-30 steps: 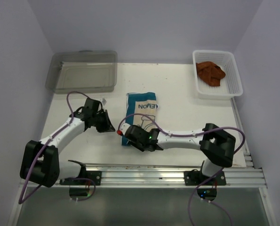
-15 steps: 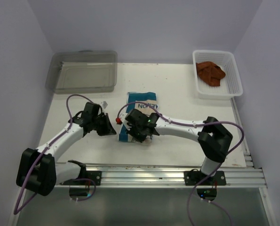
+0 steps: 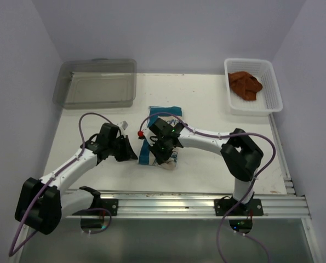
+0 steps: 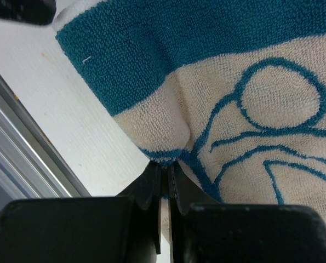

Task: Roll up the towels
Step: Roll the towel

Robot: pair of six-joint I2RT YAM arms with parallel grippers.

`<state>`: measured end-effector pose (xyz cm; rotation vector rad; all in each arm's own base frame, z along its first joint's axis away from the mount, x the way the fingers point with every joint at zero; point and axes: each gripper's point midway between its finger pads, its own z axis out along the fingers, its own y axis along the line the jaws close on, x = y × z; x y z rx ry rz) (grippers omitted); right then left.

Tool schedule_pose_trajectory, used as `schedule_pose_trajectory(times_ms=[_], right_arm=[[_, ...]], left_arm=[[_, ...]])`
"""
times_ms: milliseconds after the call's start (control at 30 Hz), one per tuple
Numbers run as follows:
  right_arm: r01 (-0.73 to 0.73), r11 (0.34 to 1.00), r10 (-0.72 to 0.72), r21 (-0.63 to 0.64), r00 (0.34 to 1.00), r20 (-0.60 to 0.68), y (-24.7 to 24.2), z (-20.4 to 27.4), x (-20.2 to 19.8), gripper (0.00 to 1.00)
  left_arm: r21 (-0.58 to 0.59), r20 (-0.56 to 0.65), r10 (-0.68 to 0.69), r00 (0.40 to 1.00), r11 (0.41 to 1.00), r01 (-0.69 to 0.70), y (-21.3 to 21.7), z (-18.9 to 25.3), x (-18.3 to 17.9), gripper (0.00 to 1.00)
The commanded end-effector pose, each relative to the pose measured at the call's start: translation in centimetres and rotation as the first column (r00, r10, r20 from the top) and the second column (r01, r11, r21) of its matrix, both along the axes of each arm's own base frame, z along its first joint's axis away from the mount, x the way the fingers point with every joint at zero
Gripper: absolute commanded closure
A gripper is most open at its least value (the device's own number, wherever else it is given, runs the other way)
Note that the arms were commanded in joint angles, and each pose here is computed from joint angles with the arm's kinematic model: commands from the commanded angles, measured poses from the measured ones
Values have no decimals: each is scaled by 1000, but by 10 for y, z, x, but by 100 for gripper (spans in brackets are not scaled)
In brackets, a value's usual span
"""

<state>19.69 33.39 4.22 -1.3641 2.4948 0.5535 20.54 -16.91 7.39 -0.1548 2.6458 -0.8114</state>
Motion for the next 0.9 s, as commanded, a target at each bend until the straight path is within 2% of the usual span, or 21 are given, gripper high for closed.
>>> schedule_pose_trajectory(times_ms=[0, 333, 867], right_arm=[[-26, 998, 29, 60, 998, -60, 9, 11, 3, 100], [-27, 996, 42, 90, 984, -173, 11, 10, 4, 100], [3, 997, 11, 79, 984, -177, 12, 18, 27, 100]], left_arm=[[-41, 14, -18, 1000, 999, 18, -11, 0, 1, 100], [-44, 32, -43, 999, 998, 45, -19, 3, 0, 100], [-39, 64, -63, 996, 997, 65, -25, 11, 15, 100]])
